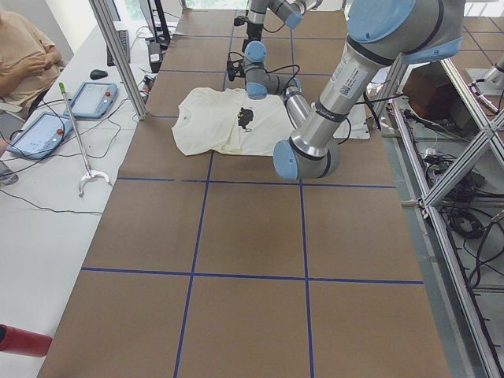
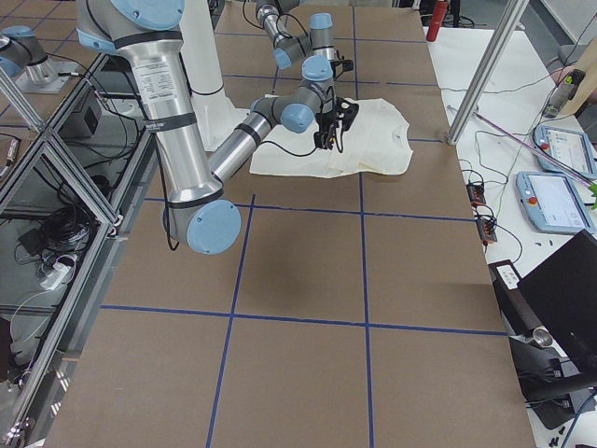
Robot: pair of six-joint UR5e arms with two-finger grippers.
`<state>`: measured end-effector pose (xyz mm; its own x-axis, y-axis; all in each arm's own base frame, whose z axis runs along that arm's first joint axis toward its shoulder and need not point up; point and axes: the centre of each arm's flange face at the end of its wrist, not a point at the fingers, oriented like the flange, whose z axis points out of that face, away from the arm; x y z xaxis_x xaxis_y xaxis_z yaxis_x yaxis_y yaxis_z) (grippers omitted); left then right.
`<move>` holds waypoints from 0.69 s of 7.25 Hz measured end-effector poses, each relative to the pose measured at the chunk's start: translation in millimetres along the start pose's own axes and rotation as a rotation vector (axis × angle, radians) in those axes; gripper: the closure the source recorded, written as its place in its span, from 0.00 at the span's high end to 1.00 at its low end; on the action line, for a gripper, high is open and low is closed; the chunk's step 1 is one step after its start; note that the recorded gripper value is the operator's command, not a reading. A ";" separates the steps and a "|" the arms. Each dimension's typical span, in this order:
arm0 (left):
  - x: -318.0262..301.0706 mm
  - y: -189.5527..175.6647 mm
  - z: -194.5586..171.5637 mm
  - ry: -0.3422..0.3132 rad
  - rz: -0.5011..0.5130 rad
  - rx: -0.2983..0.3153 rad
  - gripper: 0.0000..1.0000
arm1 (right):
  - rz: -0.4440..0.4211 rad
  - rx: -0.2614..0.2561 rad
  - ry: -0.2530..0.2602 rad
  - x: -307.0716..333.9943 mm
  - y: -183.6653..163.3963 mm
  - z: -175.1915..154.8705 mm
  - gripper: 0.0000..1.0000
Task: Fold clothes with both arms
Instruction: 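Move the right gripper to its nearest hem corner while the left holds the sleeve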
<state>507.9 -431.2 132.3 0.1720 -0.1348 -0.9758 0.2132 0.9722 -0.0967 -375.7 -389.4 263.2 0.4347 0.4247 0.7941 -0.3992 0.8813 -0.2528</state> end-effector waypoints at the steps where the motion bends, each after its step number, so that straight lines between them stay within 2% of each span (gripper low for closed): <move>1: -16.6 0.4 -25.9 -0.028 0.039 0.010 0.63 | 0.032 -0.005 0.039 3.8 54.4 15.1 0.98; 3: -41.5 -6.2 -56.5 -0.077 0.058 -0.016 0.63 | 0.108 0.035 0.099 32.0 153.7 43.5 0.92; 5: -55.0 -10.8 -62.6 -0.099 0.046 -0.027 0.64 | 0.172 0.081 0.162 82.8 209.3 67.1 0.82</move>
<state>435.9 -422.3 174.8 0.2755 -0.1064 -0.9554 0.1768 0.9825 -0.0584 -477.4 -183.6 313.1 0.4758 0.6002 0.6430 -0.5392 0.7766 -0.3258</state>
